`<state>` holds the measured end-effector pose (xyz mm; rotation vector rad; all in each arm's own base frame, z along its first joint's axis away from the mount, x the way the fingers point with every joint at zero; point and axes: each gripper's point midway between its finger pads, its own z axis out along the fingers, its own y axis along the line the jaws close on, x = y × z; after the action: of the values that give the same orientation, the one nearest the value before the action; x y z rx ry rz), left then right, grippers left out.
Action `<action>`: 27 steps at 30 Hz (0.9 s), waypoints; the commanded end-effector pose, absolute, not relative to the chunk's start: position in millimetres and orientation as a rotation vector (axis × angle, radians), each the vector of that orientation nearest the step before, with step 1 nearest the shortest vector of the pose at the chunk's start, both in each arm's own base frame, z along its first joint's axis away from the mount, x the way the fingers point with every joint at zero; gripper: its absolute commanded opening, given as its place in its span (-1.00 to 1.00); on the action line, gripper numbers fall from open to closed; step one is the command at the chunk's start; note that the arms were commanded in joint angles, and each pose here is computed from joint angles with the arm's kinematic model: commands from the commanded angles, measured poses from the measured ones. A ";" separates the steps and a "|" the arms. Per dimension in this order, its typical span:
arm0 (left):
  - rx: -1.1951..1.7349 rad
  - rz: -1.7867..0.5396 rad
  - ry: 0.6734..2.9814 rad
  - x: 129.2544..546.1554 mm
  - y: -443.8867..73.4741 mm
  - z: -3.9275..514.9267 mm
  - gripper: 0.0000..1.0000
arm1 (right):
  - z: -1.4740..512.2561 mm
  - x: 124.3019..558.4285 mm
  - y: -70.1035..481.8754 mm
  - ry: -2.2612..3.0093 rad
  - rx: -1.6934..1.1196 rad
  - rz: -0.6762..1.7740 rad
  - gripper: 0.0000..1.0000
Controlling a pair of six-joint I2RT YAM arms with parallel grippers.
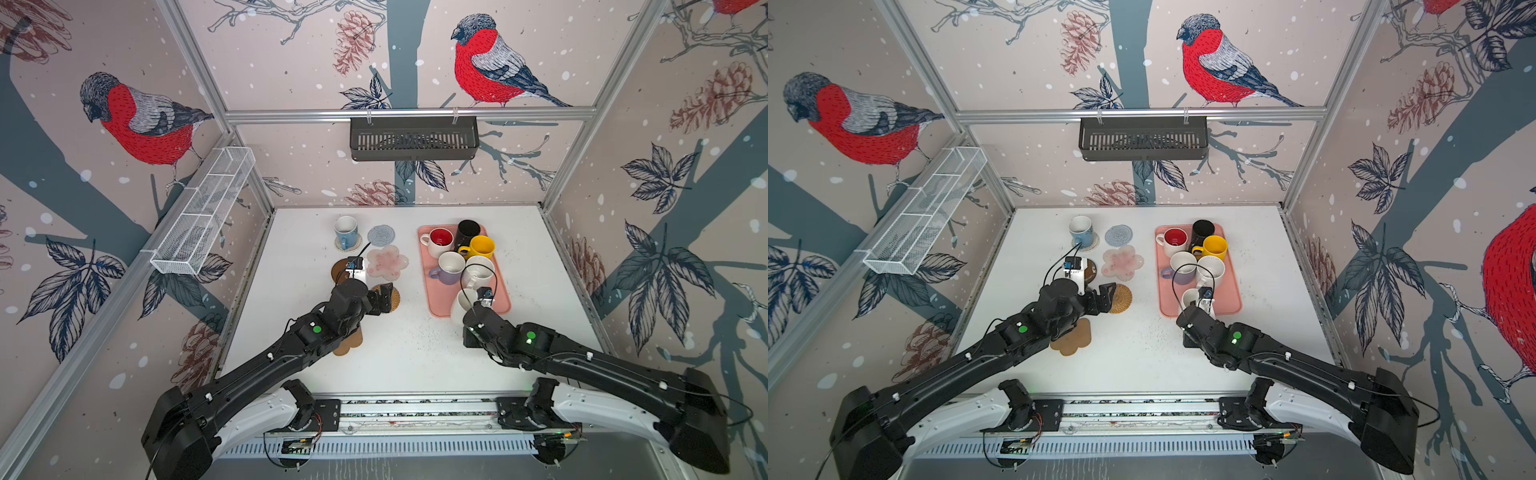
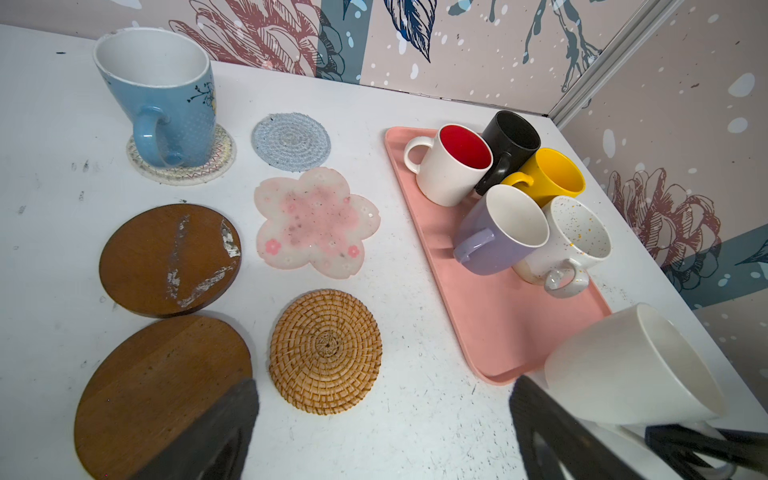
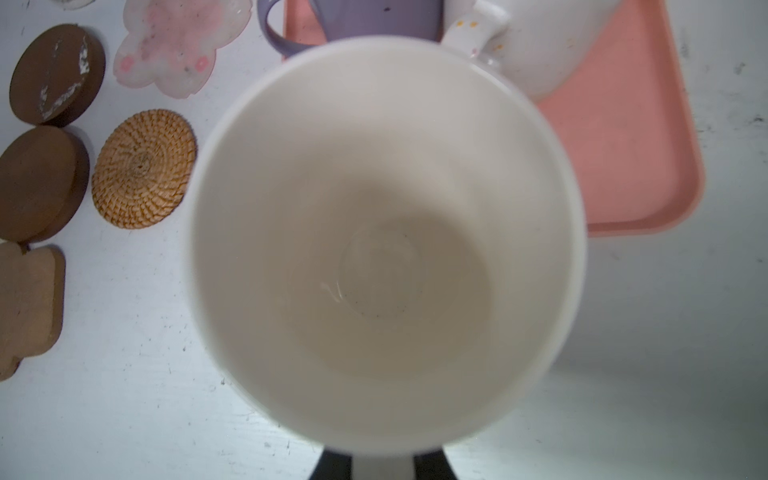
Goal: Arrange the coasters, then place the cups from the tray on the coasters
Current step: 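Lift the plain white mug off the tray with the right gripper, then carry the plain white mug over the dark wooden coaster with the right gripper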
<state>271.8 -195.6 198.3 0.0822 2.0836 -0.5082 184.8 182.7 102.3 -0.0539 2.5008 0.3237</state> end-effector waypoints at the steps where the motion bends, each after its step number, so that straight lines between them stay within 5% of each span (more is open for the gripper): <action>1: 0.009 -0.463 2.063 273.4 -180.2 201.6 0.90 | 122.5 194.7 209.3 2.406 -0.088 0.388 -0.97; 27: -0.318 -0.394 1.949 249.8 -92.1 210.9 0.92 | 155.8 276.8 376.2 2.193 -0.611 0.415 -0.99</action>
<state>250.1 -99.1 200.5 -0.2821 1.9652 -0.4084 263.3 352.5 134.7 -0.5636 2.3042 0.3563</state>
